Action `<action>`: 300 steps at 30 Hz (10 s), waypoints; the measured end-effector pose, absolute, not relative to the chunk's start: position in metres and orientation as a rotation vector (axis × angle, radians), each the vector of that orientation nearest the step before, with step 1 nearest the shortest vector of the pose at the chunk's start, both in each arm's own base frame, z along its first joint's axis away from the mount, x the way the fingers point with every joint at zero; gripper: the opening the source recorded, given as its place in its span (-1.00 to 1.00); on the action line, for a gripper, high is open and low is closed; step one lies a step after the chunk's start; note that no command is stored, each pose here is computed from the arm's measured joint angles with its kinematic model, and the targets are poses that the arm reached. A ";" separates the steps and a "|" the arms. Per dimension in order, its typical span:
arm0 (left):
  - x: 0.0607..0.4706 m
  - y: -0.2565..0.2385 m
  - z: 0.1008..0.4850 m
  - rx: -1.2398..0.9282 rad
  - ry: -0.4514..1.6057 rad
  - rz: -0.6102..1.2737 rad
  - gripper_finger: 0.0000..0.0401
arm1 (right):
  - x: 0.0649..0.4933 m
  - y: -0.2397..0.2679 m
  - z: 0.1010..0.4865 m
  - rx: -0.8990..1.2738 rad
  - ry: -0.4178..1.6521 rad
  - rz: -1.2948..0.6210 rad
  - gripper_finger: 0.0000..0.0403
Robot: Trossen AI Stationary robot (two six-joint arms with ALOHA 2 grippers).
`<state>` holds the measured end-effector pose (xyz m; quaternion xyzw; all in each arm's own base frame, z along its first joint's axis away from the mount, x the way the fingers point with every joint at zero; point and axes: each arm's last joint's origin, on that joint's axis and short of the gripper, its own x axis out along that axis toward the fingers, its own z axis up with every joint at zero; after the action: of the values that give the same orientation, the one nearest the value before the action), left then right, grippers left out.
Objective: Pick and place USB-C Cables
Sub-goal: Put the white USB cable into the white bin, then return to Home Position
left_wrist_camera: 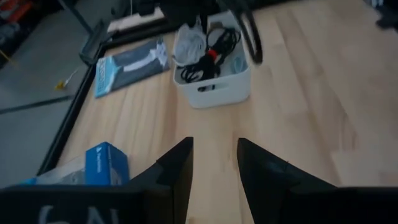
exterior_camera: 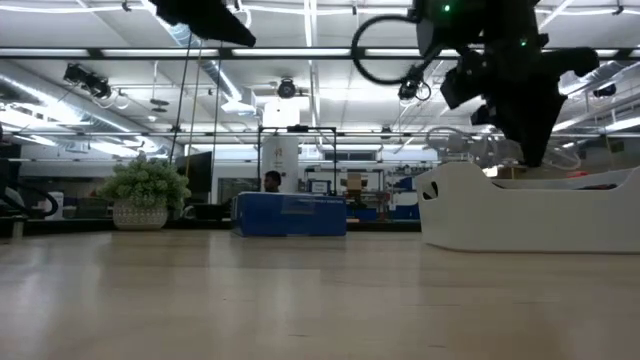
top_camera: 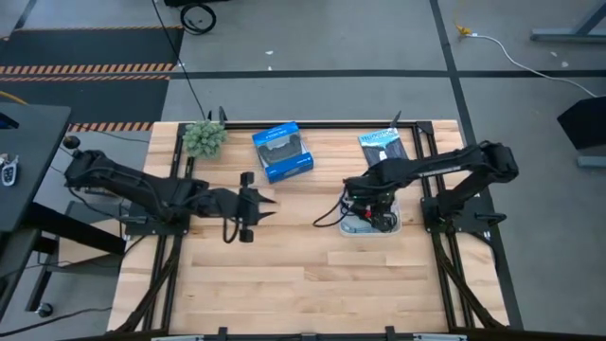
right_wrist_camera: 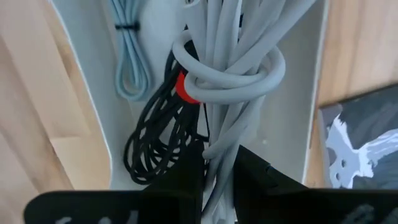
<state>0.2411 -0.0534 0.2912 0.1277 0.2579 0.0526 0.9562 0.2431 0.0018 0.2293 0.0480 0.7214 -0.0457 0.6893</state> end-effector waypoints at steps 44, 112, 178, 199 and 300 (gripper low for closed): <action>0.179 -0.048 0.235 -0.034 0.154 0.042 -0.34 | 0.263 0.013 0.172 0.340 1.783 0.021 -0.53; 0.131 -0.034 0.169 -0.108 -0.040 0.016 -0.34 | 0.187 0.053 0.192 0.180 1.358 -0.190 -0.30; 0.131 -0.034 0.163 -0.121 0.017 0.034 -0.34 | 0.187 -0.057 0.214 0.590 1.645 -0.207 -0.25; 0.131 -0.034 0.163 -0.140 0.020 0.034 -0.34 | 0.170 -0.032 0.324 0.201 0.693 -0.061 -0.26; 0.130 -0.034 0.176 -0.209 -0.110 0.025 -0.34 | 0.095 -0.007 0.186 0.277 -0.223 -0.186 -0.44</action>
<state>0.1304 -0.0336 0.1757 -0.1044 -0.0550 0.0124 0.9929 0.0945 -0.0067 0.1860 0.1375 -0.1106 -0.0924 0.9800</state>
